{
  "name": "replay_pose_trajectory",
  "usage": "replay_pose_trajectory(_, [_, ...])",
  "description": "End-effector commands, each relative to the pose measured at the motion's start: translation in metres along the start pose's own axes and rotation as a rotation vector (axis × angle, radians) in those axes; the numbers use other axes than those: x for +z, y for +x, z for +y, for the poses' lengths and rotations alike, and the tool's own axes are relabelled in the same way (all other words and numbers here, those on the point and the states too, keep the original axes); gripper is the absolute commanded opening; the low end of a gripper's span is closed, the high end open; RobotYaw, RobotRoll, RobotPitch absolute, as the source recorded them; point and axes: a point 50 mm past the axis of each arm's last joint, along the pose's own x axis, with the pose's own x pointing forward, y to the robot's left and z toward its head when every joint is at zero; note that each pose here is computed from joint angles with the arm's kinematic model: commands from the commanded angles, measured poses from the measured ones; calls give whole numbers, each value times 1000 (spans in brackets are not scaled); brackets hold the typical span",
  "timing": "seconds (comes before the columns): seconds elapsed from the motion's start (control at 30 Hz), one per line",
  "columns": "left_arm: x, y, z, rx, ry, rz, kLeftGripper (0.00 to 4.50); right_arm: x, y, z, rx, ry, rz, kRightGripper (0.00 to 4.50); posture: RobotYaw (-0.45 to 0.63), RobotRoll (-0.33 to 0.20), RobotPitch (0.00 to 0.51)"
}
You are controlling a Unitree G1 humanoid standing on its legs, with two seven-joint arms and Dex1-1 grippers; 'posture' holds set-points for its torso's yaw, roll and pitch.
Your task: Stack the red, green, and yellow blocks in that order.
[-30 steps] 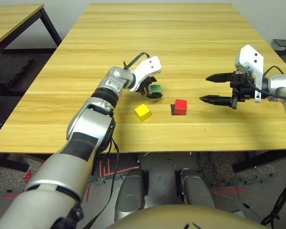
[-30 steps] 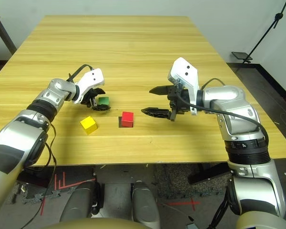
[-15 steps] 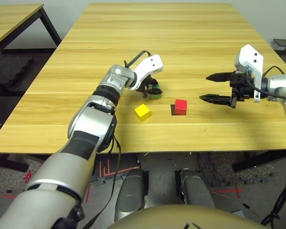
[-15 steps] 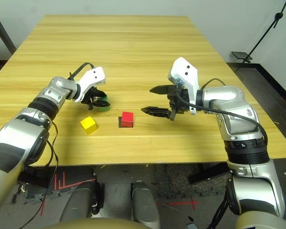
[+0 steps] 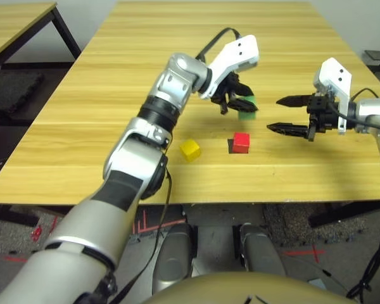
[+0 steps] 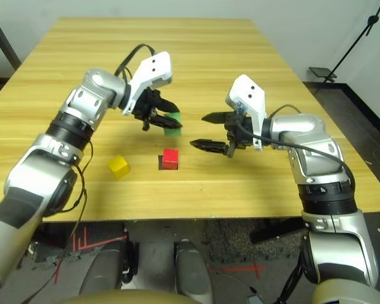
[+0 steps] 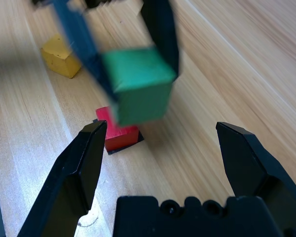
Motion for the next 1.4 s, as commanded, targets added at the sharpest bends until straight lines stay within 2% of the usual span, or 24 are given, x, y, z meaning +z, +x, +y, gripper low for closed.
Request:
replay_pose_trajectory(0.03, [-8, 9, -9, -27, -3, 27, 1952, -2, 0, 2, 4, 8, -1, 4500, 69, -72, 55])
replay_pose_trajectory(0.27, [-27, 14, -14, -47, 13, 84, 1952, -4, -2, 6, -4, 17, 2, 4500, 46, -67, 55])
replay_pose_trajectory(1.1, [-36, 11, -1, 1, 91, 112, 1952, -4, -3, 10, -7, 34, 2, 4500, 44, -74, 57])
replay_pose_trajectory(1.4, [-42, 12, -5, -17, 78, 120, 1952, -4, -3, 8, -12, 34, 4, 4500, 47, -76, 58])
